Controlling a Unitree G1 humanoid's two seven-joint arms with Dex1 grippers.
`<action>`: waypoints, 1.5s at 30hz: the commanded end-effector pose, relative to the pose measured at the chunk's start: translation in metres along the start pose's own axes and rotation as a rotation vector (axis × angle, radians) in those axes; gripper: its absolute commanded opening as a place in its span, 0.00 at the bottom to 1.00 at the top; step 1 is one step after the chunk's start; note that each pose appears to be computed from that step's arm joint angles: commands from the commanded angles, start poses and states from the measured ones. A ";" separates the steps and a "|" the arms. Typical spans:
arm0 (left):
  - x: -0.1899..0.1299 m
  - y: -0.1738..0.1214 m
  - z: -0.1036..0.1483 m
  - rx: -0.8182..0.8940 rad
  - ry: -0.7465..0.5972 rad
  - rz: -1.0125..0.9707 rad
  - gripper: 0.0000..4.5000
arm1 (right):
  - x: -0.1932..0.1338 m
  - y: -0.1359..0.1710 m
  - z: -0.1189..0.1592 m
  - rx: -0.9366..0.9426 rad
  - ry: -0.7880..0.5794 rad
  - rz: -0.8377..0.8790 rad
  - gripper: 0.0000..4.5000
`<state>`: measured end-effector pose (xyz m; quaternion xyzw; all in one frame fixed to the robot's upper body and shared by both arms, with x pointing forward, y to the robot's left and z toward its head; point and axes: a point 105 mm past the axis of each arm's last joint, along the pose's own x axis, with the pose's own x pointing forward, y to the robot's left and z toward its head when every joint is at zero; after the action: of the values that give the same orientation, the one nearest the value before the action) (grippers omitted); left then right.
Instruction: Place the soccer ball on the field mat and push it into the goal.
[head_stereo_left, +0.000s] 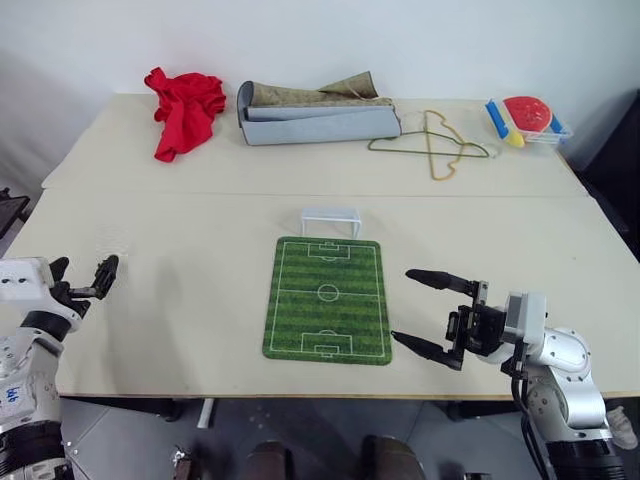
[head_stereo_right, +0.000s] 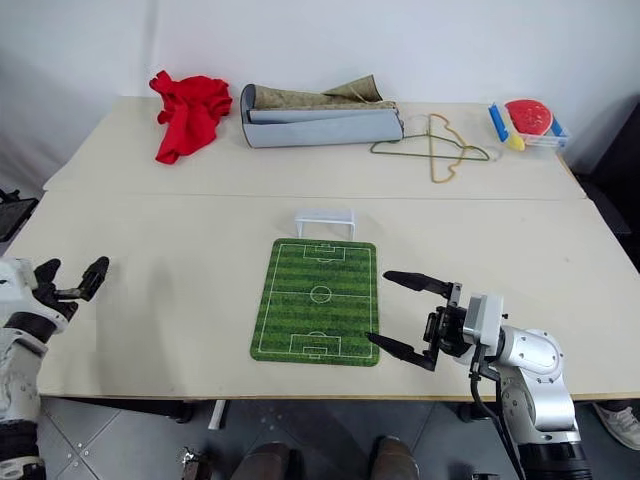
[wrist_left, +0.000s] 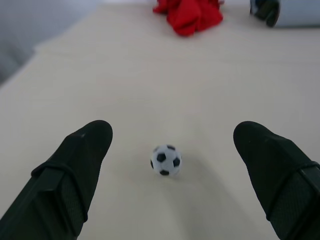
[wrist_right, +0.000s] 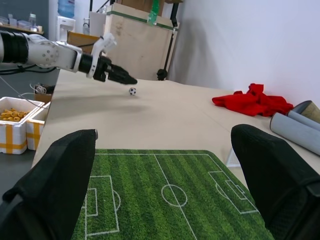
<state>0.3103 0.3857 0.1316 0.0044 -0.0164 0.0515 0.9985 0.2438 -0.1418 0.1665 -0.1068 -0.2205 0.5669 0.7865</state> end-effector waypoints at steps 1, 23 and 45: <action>0.012 0.012 0.003 0.036 0.019 0.042 0.99 | 0.004 0.004 0.008 -0.022 -0.026 0.006 1.00; 0.015 -0.023 0.021 0.031 -0.178 -0.238 0.19 | 0.006 0.007 0.008 -0.023 -0.018 -0.035 1.00; -0.063 -0.297 -0.027 0.396 0.044 -1.652 0.19 | -0.098 0.022 0.012 -0.015 0.358 0.072 1.00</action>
<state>0.2772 0.0881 0.0998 0.1696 0.0289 -0.6947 0.6984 0.1967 -0.2237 0.1396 -0.2031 -0.0668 0.5694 0.7937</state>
